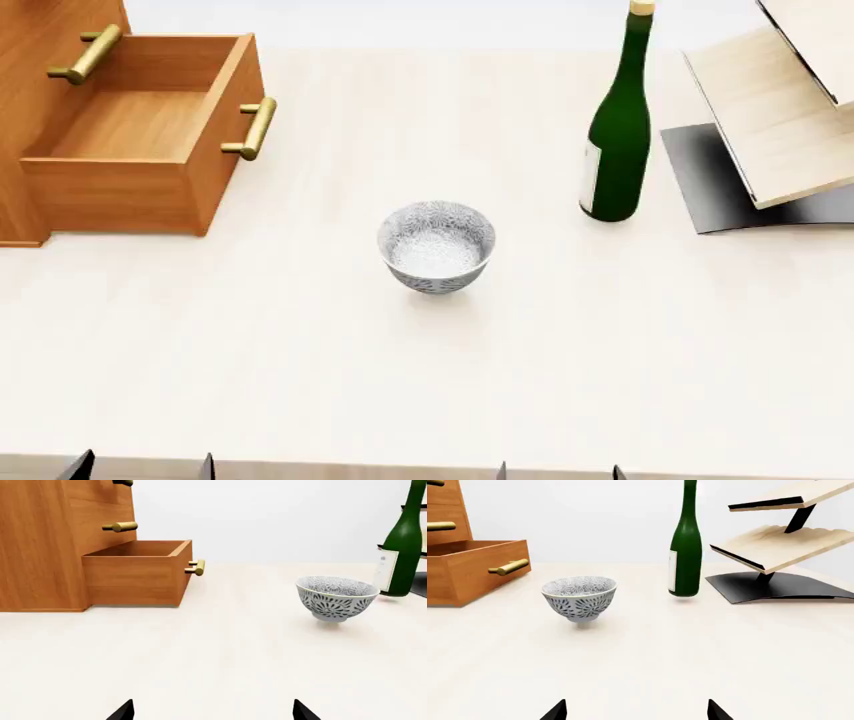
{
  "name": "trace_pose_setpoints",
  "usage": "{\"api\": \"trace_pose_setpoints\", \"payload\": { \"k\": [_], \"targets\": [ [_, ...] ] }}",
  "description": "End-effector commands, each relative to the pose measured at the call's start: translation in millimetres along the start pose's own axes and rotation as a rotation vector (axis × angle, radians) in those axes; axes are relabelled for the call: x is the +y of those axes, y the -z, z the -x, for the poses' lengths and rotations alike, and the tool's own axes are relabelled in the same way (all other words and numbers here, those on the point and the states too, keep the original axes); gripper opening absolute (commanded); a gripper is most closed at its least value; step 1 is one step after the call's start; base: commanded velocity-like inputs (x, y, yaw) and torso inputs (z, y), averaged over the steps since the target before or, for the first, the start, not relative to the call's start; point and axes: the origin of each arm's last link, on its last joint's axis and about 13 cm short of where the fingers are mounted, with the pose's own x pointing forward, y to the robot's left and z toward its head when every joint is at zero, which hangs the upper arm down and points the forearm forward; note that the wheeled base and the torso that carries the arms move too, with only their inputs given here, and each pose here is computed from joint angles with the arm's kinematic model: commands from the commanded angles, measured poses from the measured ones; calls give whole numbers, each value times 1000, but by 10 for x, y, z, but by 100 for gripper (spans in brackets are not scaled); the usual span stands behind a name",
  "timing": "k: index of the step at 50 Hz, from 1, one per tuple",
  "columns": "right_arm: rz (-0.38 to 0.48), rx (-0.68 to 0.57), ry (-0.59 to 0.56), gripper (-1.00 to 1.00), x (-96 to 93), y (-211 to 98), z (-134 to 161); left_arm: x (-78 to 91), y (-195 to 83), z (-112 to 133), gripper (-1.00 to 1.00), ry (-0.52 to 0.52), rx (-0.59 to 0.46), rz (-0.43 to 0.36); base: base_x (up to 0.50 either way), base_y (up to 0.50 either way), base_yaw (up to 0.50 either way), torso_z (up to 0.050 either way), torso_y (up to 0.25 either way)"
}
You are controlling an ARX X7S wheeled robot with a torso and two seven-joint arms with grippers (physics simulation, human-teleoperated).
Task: Put the bowl on top of the cabinet.
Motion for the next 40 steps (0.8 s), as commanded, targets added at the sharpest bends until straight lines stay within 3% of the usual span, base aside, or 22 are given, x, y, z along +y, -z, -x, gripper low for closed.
{"api": "trace_pose_setpoints", "payload": {
  "k": [1,18,30,34,35,36,40],
  "targets": [
    [18,-11,9,100,8,-26,36,-28,-35,-1,100,26,-10,-1,0,0,0,0,0],
    [30,-7,21,100,30,39,42,16,18,-15,100,-6,12,27,0,0,0,0,0],
    [25,-20,56,100,5,-24,19,8,-83,-70,100,-22,112,-50,0,0,0,0,0],
    [-2,-70,40,100,-29,-222,17,23,-289,-89,100,-38,30,-98,0,0,0,0,0],
    [2,-90,44,100,-41,-294,20,22,-343,-75,100,-26,6,-94,8,0,0,0,0],
    [2,-120,36,100,-53,-424,25,8,-468,-50,100,66,-43,-104,121,0,0,0,0],
    [24,-199,15,100,-70,-704,59,17,-764,-12,100,77,-128,-101,355,0,0,0,0]
  ]
}}
